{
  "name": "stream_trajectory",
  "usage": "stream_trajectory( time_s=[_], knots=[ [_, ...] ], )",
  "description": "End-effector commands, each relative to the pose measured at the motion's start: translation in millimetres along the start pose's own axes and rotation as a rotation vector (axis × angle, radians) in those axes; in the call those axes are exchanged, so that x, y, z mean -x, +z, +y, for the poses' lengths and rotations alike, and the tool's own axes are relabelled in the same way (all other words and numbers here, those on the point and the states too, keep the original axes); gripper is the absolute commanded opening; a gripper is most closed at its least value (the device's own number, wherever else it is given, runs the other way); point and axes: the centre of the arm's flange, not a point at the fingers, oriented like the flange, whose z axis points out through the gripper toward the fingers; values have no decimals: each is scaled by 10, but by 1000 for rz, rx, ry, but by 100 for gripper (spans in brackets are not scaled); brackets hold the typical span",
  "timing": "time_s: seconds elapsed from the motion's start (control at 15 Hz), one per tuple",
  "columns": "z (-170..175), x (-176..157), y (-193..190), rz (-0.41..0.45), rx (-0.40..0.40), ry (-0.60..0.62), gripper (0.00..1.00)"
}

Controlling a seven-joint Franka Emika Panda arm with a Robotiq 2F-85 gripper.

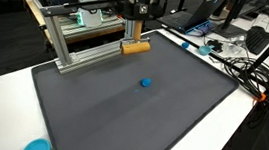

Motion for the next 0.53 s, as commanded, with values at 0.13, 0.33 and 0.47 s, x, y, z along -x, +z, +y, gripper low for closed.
stream_trajectory(
  time_s=[0.13, 0.33, 0.47],
  knots=[
    [-84, -213, 275, 10, -62, -40, 21],
    [-195, -295, 499, 25, -61, -83, 21],
    [-302, -328, 643, 37, -63, -107, 21]
  ],
)
